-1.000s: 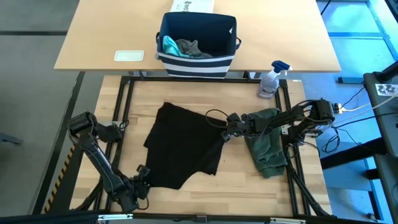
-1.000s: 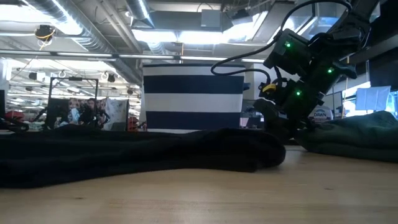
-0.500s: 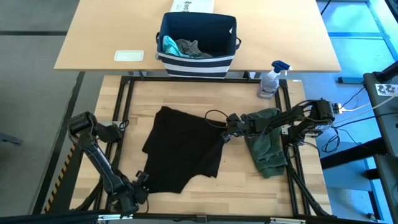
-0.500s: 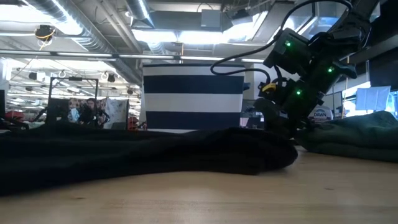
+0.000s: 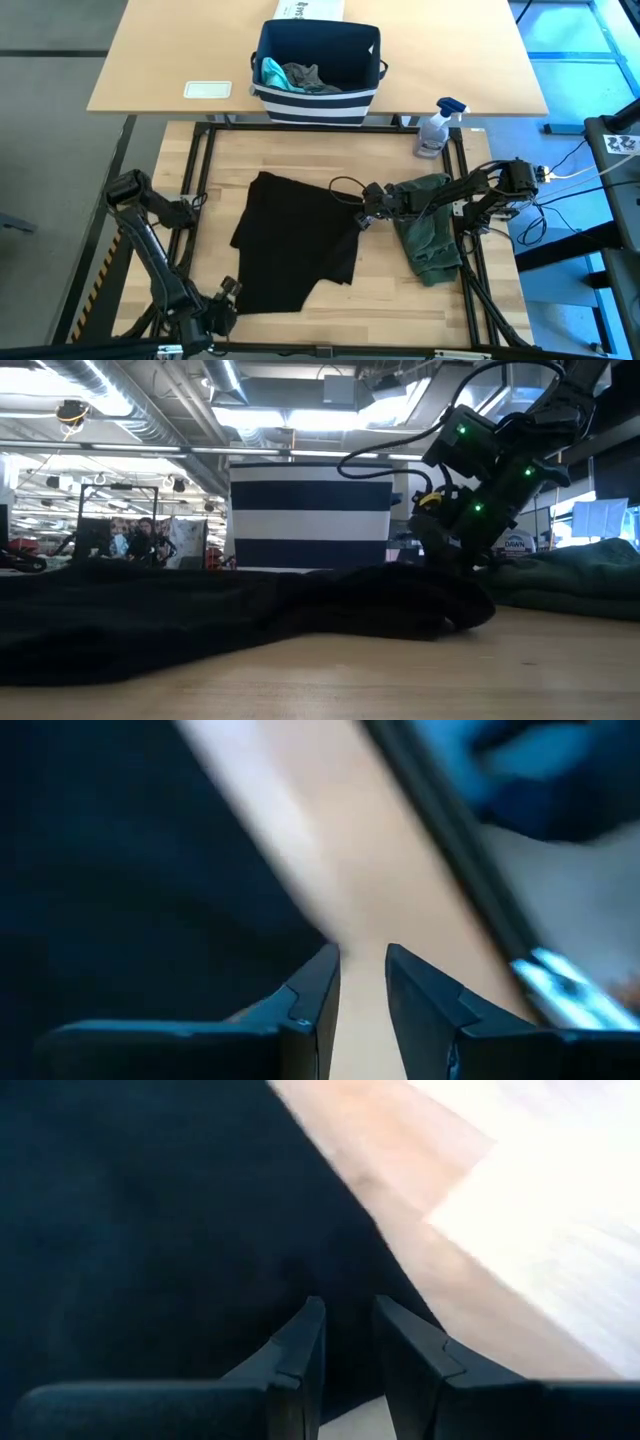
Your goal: Fold Laundry from Bin
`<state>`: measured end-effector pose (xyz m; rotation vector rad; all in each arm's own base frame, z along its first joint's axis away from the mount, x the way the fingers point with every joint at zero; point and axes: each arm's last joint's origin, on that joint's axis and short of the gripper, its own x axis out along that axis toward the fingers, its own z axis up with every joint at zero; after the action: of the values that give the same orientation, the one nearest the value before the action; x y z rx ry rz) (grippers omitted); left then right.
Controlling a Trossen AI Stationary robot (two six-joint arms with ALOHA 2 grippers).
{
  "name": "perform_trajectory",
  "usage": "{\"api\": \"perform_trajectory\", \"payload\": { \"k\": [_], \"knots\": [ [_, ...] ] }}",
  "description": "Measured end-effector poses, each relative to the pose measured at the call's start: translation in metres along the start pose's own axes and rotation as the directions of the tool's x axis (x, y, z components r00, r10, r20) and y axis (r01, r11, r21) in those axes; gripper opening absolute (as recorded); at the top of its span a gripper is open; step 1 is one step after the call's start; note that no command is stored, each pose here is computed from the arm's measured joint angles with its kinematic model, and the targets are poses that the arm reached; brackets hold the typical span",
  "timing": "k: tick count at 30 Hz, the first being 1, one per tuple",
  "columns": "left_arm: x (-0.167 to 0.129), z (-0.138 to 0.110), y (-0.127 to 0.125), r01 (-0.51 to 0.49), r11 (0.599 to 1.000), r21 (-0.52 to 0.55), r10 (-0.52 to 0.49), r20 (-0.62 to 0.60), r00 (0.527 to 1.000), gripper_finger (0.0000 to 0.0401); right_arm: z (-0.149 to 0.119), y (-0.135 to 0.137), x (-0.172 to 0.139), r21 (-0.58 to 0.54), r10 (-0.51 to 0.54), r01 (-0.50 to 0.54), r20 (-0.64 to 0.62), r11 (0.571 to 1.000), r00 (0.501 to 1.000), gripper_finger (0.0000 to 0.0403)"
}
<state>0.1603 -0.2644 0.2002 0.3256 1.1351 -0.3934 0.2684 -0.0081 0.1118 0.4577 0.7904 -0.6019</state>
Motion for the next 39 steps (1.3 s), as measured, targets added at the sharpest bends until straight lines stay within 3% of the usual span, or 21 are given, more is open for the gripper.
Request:
{"api": "perform_trajectory", "payload": {
  "k": [6,10,15,19,22,28,34,39],
  "knots": [
    [-0.013,0.002,0.022,-0.343,0.939,0.007,0.339,0.132,0.931,0.0068,0.002,0.017,-0.006,-0.077,0.066,-0.069,-0.033,0.995,0.997,0.0088],
    [-0.005,0.001,0.044,-0.412,0.911,-0.023,0.412,0.078,0.908,0.0059,0.006,0.026,-0.010,-0.126,0.078,-0.081,-0.026,0.989,0.997,0.0088],
    [0.026,-0.018,0.078,-0.476,0.874,-0.093,0.477,-0.013,0.879,0.0045,0.011,0.032,-0.011,-0.182,0.092,-0.091,-0.003,0.979,0.996,0.0088],
    [0.043,-0.036,0.106,-0.562,0.808,-0.175,0.567,-0.026,0.823,0.0039,0.013,0.033,-0.011,-0.236,0.104,-0.098,0.010,0.967,0.995,0.0088],
    [0.044,-0.044,0.126,-0.575,0.775,-0.263,0.597,0.002,0.803,0.0039,0.016,0.034,-0.011,-0.227,0.164,-0.161,-0.004,0.961,0.986,0.0088],
    [0.038,-0.065,0.181,-0.487,0.753,-0.441,0.569,0.065,0.820,0.0038,0.007,0.033,-0.011,-0.192,0.317,-0.308,0.020,0.932,0.948,0.0088],
    [0.041,-0.101,0.240,-0.414,0.707,-0.573,0.561,0.098,0.822,0.0011,-0.021,0.033,-0.025,-0.117,0.502,-0.489,0.266,0.864,0.823,0.0088],
    [0.044,-0.122,0.272,-0.394,0.670,-0.629,0.554,0.070,0.830,0.0005,-0.041,0.051,-0.042,-0.137,0.484,-0.468,0.353,0.873,0.801,0.0088]
  ]
}}
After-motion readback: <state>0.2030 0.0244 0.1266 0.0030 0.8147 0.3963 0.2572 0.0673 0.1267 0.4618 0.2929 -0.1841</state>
